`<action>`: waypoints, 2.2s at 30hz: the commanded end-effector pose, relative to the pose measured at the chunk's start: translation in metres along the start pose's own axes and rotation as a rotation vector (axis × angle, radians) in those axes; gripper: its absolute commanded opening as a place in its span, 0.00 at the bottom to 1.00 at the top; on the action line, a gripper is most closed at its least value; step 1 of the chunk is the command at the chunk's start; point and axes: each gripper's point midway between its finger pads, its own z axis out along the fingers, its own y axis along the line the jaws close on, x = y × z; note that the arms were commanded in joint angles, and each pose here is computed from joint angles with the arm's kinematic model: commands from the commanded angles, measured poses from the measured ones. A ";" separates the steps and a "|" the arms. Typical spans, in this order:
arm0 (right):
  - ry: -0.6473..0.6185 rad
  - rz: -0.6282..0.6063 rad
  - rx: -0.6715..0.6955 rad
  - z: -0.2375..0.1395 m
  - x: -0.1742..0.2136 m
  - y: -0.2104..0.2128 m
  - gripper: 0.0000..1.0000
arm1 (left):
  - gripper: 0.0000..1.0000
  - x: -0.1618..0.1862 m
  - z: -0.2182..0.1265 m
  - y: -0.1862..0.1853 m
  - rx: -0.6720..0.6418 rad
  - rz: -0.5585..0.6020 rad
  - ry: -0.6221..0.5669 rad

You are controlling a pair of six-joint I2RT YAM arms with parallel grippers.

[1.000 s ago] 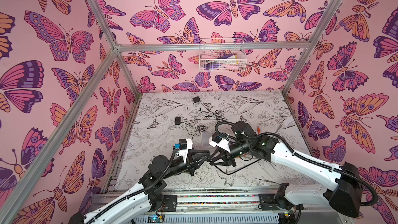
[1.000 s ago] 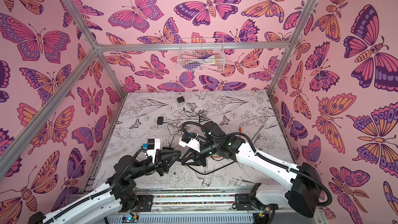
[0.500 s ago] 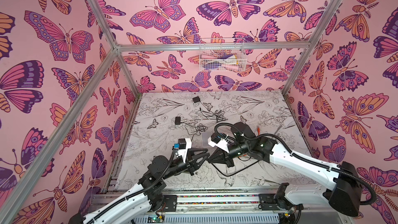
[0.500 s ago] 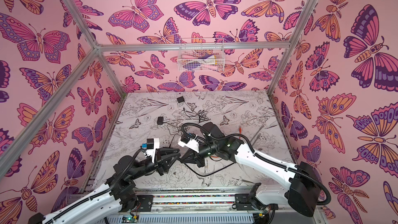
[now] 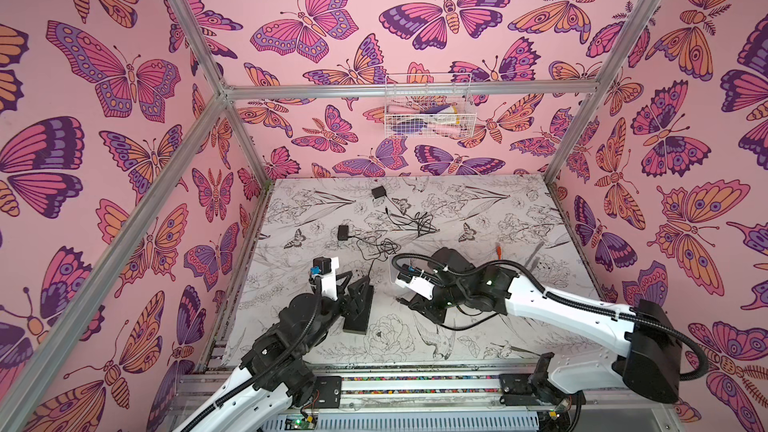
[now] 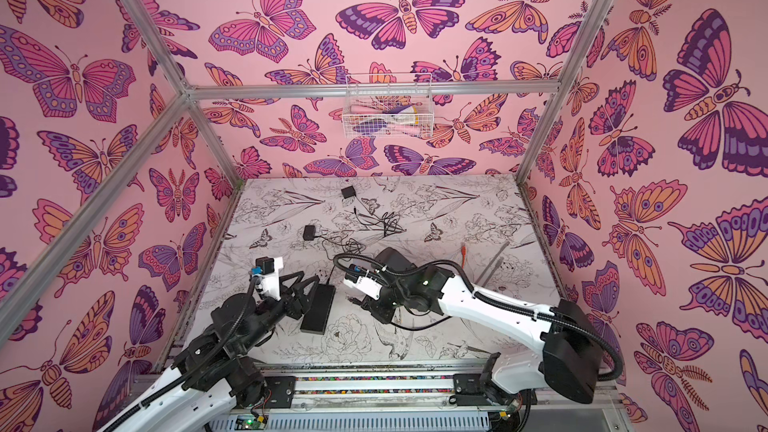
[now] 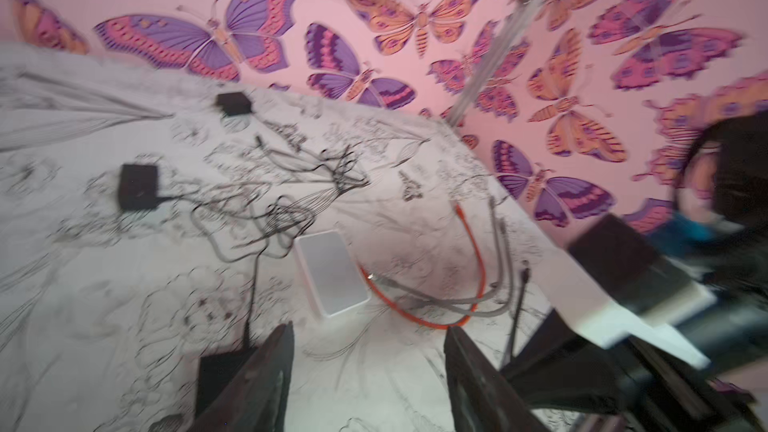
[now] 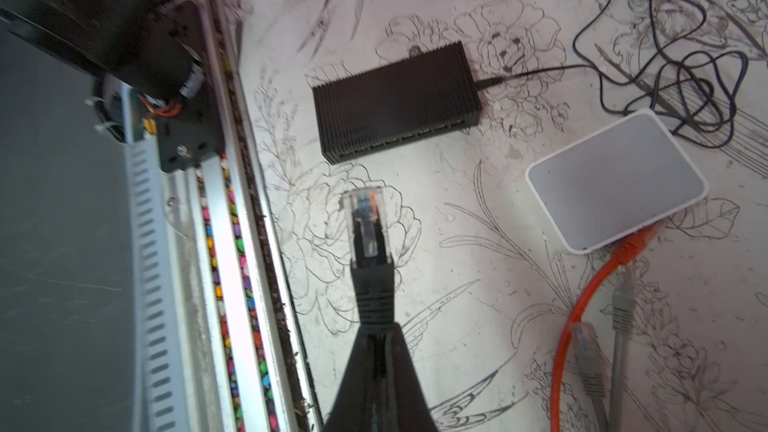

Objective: Insert the plug into the switch port

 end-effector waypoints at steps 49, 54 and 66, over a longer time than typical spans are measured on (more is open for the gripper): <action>0.332 -0.173 0.224 0.072 0.044 -0.005 0.00 | 0.51 0.148 0.038 0.048 -0.070 -0.360 0.452; 0.339 -0.200 0.194 0.081 0.045 0.006 0.00 | 0.51 0.153 0.029 0.056 -0.089 -0.372 0.446; 0.344 -0.204 0.152 0.099 0.043 0.016 0.00 | 0.49 0.162 0.020 0.067 -0.129 -0.365 0.456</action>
